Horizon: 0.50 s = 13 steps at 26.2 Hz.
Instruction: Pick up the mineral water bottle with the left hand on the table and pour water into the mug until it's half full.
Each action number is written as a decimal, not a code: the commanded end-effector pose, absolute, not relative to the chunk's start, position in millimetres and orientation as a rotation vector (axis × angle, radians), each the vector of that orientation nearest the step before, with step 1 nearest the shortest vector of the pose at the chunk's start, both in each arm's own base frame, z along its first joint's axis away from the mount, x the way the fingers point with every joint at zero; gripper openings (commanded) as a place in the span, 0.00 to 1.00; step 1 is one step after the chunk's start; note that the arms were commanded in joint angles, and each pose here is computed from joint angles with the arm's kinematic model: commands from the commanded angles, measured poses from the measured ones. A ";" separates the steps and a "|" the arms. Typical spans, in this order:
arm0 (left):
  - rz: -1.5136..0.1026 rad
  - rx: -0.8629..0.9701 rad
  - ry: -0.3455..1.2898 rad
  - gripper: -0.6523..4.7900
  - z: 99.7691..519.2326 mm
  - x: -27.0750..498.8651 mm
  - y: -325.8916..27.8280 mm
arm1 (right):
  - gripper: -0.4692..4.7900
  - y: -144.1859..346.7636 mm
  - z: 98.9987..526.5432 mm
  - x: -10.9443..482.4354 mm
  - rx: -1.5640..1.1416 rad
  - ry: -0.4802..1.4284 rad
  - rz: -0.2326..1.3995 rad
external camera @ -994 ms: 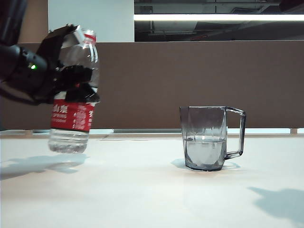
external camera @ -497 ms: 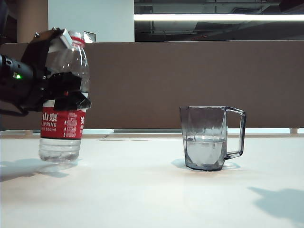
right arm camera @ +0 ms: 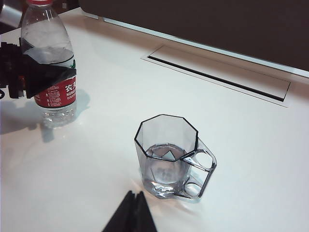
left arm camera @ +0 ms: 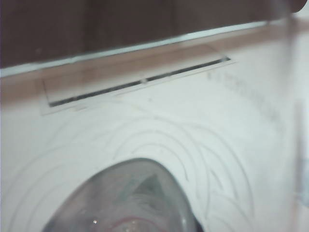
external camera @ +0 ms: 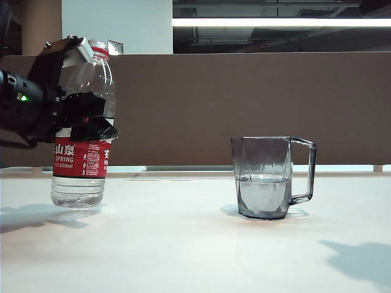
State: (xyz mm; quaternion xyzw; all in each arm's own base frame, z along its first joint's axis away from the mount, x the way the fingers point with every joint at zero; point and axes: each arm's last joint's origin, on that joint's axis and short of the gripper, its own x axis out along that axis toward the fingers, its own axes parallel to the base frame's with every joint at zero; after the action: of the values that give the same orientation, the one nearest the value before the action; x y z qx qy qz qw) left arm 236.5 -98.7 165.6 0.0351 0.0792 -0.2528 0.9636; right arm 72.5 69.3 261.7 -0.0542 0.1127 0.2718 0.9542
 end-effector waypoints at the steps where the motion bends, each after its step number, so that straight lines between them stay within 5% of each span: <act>1: -0.518 0.056 0.100 0.44 168.1 239.7 -100.2 | 0.09 69.2 265.4 72.3 -0.095 0.210 0.554; 10: -0.518 0.038 0.109 0.47 153.2 245.8 -102.8 | 0.09 69.2 265.4 72.3 -0.095 0.210 0.554; 12: -0.518 0.030 0.120 0.60 152.3 245.6 -102.8 | 0.09 69.2 265.4 72.3 -0.095 0.210 0.554; 13: -0.518 0.020 0.120 0.75 152.7 245.6 -102.9 | 0.09 69.2 265.4 72.3 -0.095 0.210 0.554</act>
State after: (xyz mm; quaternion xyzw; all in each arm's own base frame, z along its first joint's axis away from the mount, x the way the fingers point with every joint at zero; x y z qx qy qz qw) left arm 245.2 -102.2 150.5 0.0190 0.0641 -0.2526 0.9653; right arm 72.5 69.3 261.7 -0.0543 0.1128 0.2716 0.9542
